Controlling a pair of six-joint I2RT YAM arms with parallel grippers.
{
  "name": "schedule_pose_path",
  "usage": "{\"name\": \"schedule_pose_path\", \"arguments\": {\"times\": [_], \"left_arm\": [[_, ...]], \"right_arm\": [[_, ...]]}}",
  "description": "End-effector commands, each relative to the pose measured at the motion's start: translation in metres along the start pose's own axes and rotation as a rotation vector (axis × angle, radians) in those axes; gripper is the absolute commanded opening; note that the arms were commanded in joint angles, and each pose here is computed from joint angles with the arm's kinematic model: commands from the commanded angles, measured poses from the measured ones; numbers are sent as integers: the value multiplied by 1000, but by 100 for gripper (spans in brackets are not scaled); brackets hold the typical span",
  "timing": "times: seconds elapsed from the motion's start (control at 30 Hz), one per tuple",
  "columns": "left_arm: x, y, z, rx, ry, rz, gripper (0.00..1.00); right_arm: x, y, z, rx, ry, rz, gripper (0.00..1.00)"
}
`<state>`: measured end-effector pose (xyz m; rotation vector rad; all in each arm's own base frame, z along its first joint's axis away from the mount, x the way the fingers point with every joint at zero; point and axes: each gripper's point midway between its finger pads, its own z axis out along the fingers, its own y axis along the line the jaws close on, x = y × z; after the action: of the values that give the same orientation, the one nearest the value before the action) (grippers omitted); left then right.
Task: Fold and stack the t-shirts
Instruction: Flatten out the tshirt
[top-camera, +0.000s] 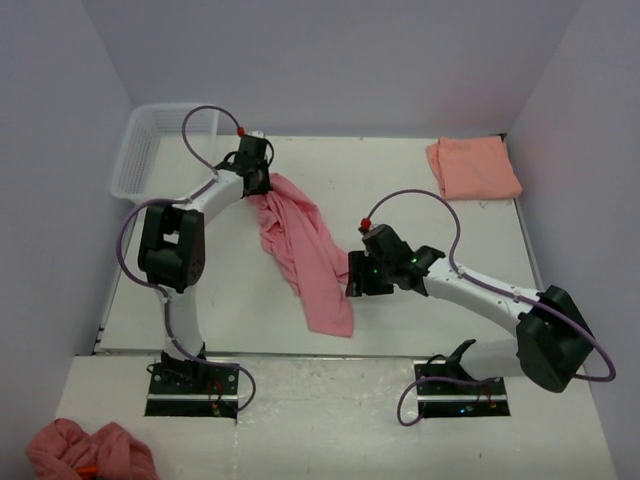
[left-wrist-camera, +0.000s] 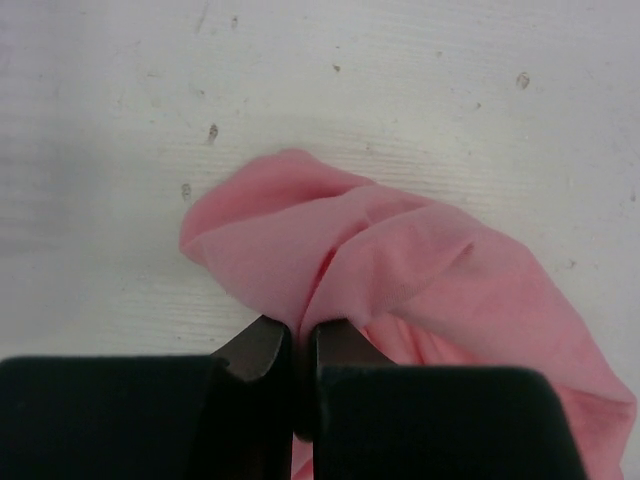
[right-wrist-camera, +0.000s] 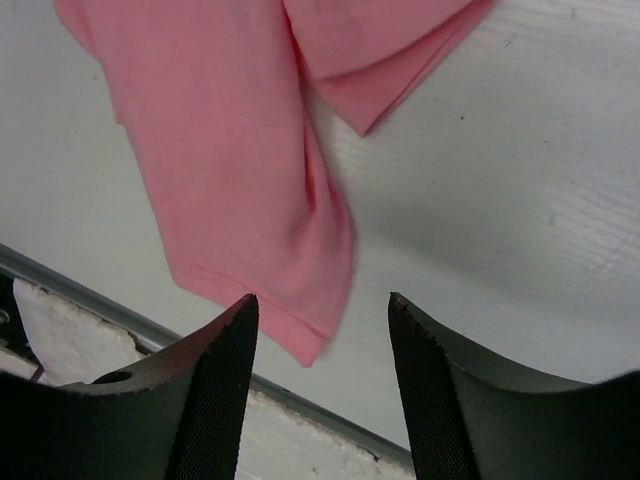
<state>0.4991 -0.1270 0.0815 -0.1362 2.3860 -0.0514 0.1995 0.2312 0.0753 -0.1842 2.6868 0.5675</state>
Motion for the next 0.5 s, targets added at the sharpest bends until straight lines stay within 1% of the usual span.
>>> {"name": "schedule_pose_path", "arguments": {"times": [0.0, 0.17, 0.27, 0.47], "left_arm": [[-29, 19, -4, -46, -69, -15, 0], [-29, 31, -4, -84, -60, -19, 0], [-27, 30, -2, -70, -55, -24, 0], [-24, 25, -4, -41, -51, -27, 0]], "right_arm": [[4, 20, 6, -69, -26, 47, 56], [28, 21, 11, -57, -10, 81, 54], [39, 15, 16, -45, 9, 96, 54], [47, 4, 24, -8, 9, 117, 52]]}}
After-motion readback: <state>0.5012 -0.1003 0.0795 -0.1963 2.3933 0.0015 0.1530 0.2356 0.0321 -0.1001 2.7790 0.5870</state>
